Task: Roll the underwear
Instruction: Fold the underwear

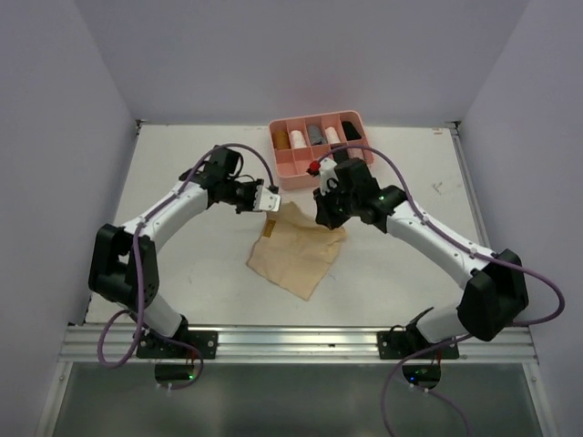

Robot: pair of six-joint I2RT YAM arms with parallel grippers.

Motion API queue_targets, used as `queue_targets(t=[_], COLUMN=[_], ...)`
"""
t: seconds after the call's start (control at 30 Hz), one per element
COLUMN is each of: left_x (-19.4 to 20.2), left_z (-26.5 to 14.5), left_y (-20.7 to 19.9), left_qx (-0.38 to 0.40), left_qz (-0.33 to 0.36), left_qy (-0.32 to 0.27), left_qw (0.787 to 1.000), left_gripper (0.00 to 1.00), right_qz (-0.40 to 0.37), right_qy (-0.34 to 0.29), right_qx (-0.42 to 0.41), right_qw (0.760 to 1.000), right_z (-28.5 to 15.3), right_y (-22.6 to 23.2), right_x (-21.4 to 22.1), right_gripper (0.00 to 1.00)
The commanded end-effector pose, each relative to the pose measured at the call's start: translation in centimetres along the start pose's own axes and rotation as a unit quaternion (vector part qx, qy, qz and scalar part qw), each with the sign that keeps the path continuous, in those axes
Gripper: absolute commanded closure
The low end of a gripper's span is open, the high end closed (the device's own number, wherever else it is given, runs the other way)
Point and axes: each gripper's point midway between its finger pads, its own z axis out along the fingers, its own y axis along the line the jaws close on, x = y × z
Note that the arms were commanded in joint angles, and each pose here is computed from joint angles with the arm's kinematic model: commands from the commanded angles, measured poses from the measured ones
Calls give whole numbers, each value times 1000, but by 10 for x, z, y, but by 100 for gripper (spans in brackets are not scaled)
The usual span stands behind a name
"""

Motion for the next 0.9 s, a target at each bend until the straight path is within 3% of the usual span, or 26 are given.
queue_targets(t=[0.0,0.27,0.33,0.37,0.47,0.53,0.67,0.7,0.77,0.8,0.87], left_x=[-2,17,23,24,16,8,-15,-17,-24,-23,-24], left_z=[-8,-20,-28,-30,-40,-48,-54,-52,-44,-38,-24], left_y=[-58,-169,-205,-216,-212,-205,-169,-166,-137,-134,-114], left_qx=[58,165,205,214,194,174,109,99,55,53,22], left_qz=[33,45,56,54,60,56,-1,-60,-89,-149,-167], left_qy=[-24,-28,-29,-29,-24,-22,-33,-33,-48,-45,-33], left_qw=[998,985,977,975,979,983,994,993,993,986,985], left_gripper=[100,100,70,64,53,52,51,52,57,58,63], right_qz=[5,-11,-21,-23,-13,12,61,72,102,105,121], right_qy=[15,87,112,128,124,87,39,42,72,83,116], right_qx=[-38,-83,-98,-102,-107,-87,-28,-16,9,13,50], right_qw=[999,993,989,986,986,992,997,996,992,991,985], right_z=[-5,4,4,1,-11,-24,-26,-23,-8,-2,17], right_y=[42,96,105,107,112,108,90,87,83,83,74], right_x=[21,101,119,127,128,117,105,107,119,122,131], right_gripper=[100,100,100,95,77,76,75,76,82,84,88])
